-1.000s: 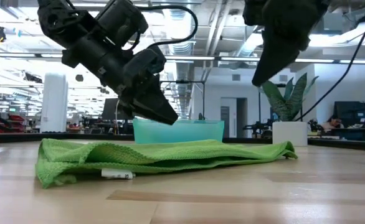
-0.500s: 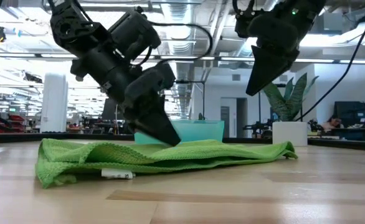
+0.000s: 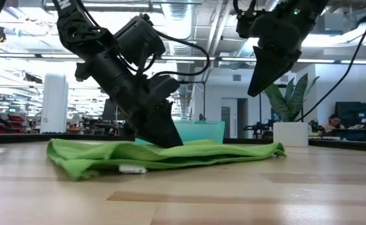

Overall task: Roll microfiber towels into tight, uniform cylinder then place into a basket
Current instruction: Fold the green microfiber cloth

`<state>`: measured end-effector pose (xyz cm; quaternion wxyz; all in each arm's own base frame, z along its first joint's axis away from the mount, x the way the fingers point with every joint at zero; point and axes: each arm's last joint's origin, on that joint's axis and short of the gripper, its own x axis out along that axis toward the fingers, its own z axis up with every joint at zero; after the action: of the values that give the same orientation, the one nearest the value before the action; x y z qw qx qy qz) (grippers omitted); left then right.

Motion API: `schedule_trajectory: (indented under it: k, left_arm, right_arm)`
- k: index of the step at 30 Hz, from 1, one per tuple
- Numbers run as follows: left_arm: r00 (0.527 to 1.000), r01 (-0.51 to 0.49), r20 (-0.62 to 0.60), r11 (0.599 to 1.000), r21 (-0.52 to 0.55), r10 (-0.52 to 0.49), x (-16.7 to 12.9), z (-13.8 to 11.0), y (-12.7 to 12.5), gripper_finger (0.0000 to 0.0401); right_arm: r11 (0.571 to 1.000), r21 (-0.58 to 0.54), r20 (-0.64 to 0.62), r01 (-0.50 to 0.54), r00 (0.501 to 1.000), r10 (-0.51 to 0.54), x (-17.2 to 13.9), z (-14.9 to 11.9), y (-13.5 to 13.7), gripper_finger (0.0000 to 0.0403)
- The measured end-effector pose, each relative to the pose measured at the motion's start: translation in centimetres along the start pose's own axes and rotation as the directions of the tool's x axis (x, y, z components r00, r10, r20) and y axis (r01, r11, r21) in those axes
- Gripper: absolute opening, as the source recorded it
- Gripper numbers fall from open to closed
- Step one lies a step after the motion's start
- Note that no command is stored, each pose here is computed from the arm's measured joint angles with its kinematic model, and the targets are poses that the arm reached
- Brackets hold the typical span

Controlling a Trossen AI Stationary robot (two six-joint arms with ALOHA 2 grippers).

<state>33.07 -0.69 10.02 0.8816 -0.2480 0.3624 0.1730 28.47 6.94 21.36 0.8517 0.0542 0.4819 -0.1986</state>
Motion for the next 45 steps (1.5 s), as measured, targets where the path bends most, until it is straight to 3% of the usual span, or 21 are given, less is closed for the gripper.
schedule_trajectory:
  k: [4,9,15,19,26,30,34,40,42,45]
  left_arm:
    - [0.996,-0.087,-0.036,0.995,-0.046,0.085,-0.1,-0.5,0.6,0.0109]
    - [0.993,-0.114,-0.041,0.993,-0.037,0.112,-0.7,-0.4,0.7,0.0109]
    - [0.978,-0.202,-0.058,0.979,0.009,0.202,-3.7,-0.2,0.6,0.0109]
    - [0.972,-0.234,0.032,0.972,0.030,0.233,-6.0,0.4,-0.5,0.0109]
    - [0.978,-0.188,0.113,0.973,0.131,0.174,-8.6,0.8,-2.2,0.0109]
    - [0.980,-0.185,0.110,0.956,0.227,0.163,-8.8,0.6,-2.5,0.0109]
    - [0.980,-0.194,0.084,0.946,0.258,0.178,-8.5,0.3,-2.3,0.0109]
    - [0.982,-0.187,0.047,0.948,0.257,0.180,-8.5,0.0,-2.2,0.0109]
    - [0.985,-0.170,0.023,0.950,0.261,0.170,-8.3,-0.2,-2.2,0.0109]
    - [0.983,-0.169,-0.029,0.946,0.275,0.184,-8.2,-0.7,-2.0,0.0109]
  right_arm:
    - [1.000,-0.001,-0.001,0.001,1.000,-0.001,0.0,0.0,0.0,0.0098]
    - [1.000,-0.002,-0.001,0.001,1.000,-0.001,0.0,0.0,0.0,0.0098]
    - [1.000,-0.002,-0.001,0.001,1.000,-0.001,0.0,0.0,0.0,0.0098]
    - [1.000,0.014,0.018,-0.011,1.000,0.011,0.0,0.2,0.1,0.0098]
    - [0.996,0.058,0.116,-0.073,0.991,0.066,0.7,0.5,0.5,0.0098]
    - [0.993,0.081,0.139,-0.081,0.988,0.069,0.9,0.9,0.3,0.0098]
    - [0.989,0.106,0.176,-0.100,0.981,0.080,1.1,1.4,0.2,0.0098]
    - [0.988,0.124,0.192,-0.088,0.979,0.063,4.2,2.1,0.7,0.0098]
    - [0.992,0.116,0.135,-0.044,0.990,0.028,5.8,1.6,0.3,0.0098]
    - [0.987,0.135,0.100,-0.085,0.992,0.072,8.0,2.1,0.2,0.0098]
